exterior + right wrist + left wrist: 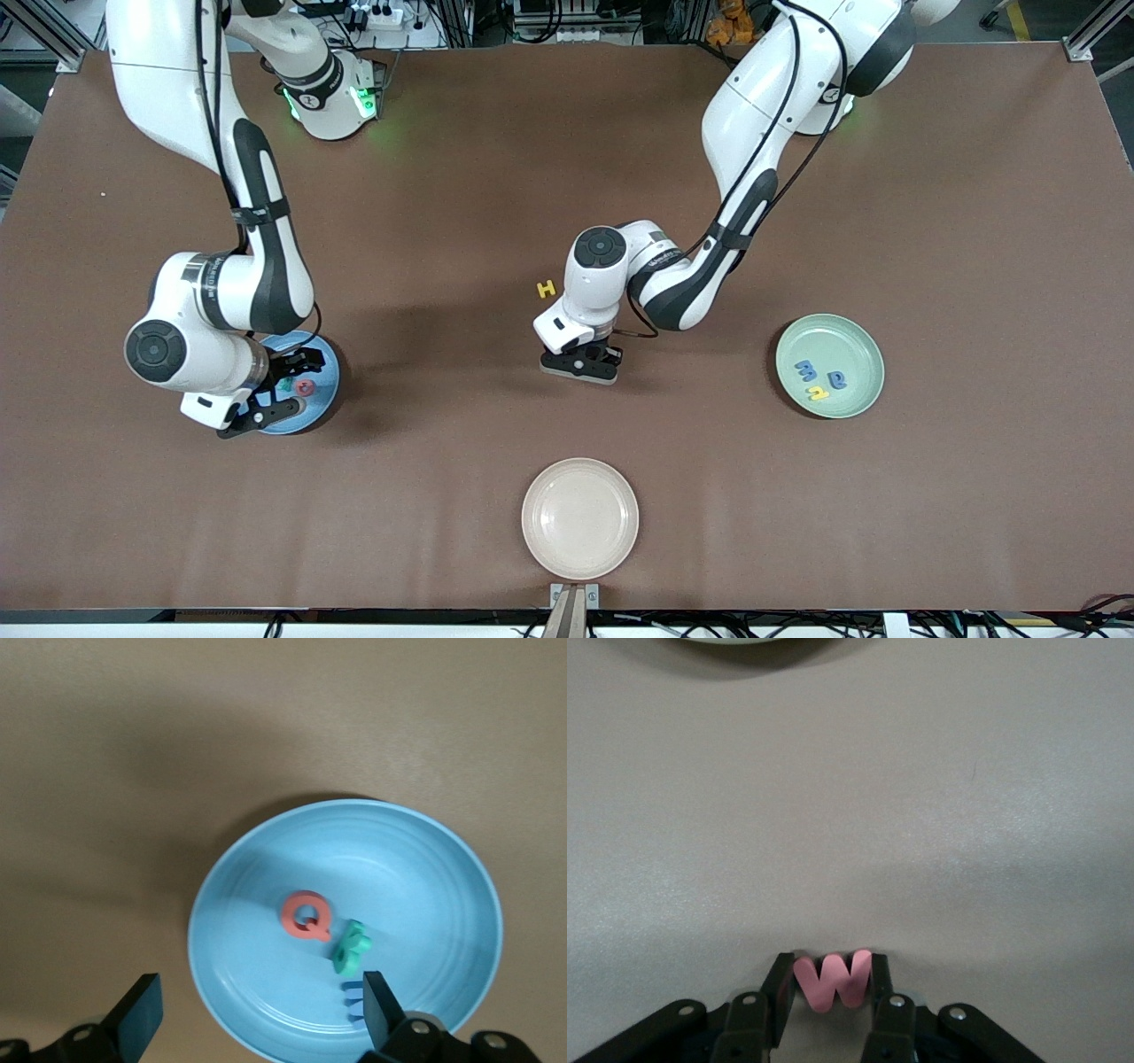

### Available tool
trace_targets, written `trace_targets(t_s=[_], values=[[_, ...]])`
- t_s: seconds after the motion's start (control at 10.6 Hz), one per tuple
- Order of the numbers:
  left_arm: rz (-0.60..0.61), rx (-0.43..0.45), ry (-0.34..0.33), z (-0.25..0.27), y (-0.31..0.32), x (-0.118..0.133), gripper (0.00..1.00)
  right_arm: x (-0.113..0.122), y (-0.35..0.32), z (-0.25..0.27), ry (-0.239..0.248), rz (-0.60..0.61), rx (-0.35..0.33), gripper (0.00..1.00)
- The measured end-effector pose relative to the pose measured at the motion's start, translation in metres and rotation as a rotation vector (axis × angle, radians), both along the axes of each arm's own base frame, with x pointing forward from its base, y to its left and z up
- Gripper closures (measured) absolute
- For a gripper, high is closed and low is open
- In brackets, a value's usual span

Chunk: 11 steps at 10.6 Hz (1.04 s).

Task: Sort uppercase to blue plate, lowercase to green plate
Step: 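Carry the pink w to the green plate while the right gripper reaches the H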

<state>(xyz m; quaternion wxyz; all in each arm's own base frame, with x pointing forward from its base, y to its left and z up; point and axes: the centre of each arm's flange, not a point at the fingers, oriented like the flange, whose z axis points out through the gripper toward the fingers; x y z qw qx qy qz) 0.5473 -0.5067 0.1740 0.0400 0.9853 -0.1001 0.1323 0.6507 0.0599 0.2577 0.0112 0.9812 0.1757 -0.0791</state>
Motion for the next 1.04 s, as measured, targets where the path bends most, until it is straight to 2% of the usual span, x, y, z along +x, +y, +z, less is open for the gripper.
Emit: trace_targets(t_s=[0.47, 0.76, 1.04], values=[[0.010, -0.025, -0.030, 0.022, -0.002, 0.009, 0.61, -0.002, 0.003, -0.001, 0.010, -0.017, -0.003, 0.00], [0.053, -0.011, -0.044, 0.056, 0.017, 0.030, 0.61, -0.005, 0.017, -0.001, 0.022, -0.029, -0.006, 0.00], [0.129, 0.026, -0.017, 0.107, 0.050, 0.052, 0.61, -0.011, 0.063, 0.002, 0.013, -0.051, -0.014, 0.00]])
